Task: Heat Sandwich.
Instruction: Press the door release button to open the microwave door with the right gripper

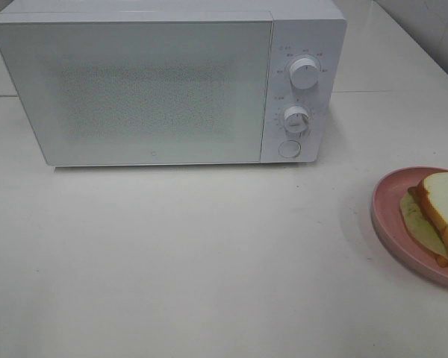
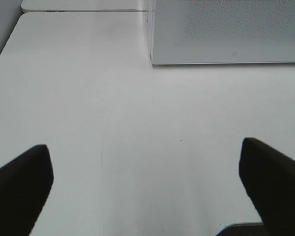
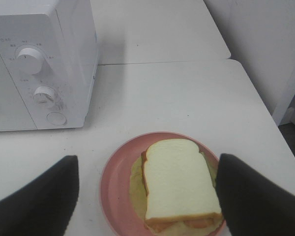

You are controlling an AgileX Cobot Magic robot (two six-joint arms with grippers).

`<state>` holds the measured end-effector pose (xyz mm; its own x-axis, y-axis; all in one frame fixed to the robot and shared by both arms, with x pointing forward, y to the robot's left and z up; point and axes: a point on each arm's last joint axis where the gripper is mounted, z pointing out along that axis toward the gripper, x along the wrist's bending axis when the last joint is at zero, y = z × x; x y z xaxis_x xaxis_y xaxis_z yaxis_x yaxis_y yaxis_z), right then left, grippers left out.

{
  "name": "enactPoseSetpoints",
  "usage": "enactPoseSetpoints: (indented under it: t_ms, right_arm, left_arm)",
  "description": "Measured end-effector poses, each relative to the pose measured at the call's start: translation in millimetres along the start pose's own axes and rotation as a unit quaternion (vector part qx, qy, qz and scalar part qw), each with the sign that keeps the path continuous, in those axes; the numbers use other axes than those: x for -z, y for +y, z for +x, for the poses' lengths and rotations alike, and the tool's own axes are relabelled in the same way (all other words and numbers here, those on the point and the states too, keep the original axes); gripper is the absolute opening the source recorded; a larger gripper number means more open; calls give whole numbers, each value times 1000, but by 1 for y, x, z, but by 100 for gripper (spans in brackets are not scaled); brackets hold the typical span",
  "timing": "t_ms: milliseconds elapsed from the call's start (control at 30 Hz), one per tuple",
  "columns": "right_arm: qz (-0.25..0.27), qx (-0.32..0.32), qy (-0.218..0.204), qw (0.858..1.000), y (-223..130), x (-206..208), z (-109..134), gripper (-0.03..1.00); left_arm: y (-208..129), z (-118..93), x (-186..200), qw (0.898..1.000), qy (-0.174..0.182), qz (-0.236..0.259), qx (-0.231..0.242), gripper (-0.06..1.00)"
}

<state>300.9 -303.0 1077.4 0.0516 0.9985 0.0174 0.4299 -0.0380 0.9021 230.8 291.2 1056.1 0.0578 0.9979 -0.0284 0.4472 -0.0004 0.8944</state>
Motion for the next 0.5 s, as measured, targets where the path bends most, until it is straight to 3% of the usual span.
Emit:
enactPoseSetpoints:
  t_ms: [500]
  right_arm:
    - [-1,10,15,1000,7,-55,8,75]
  left_arm:
    - [0,0,0,1000,0,0,0,97]
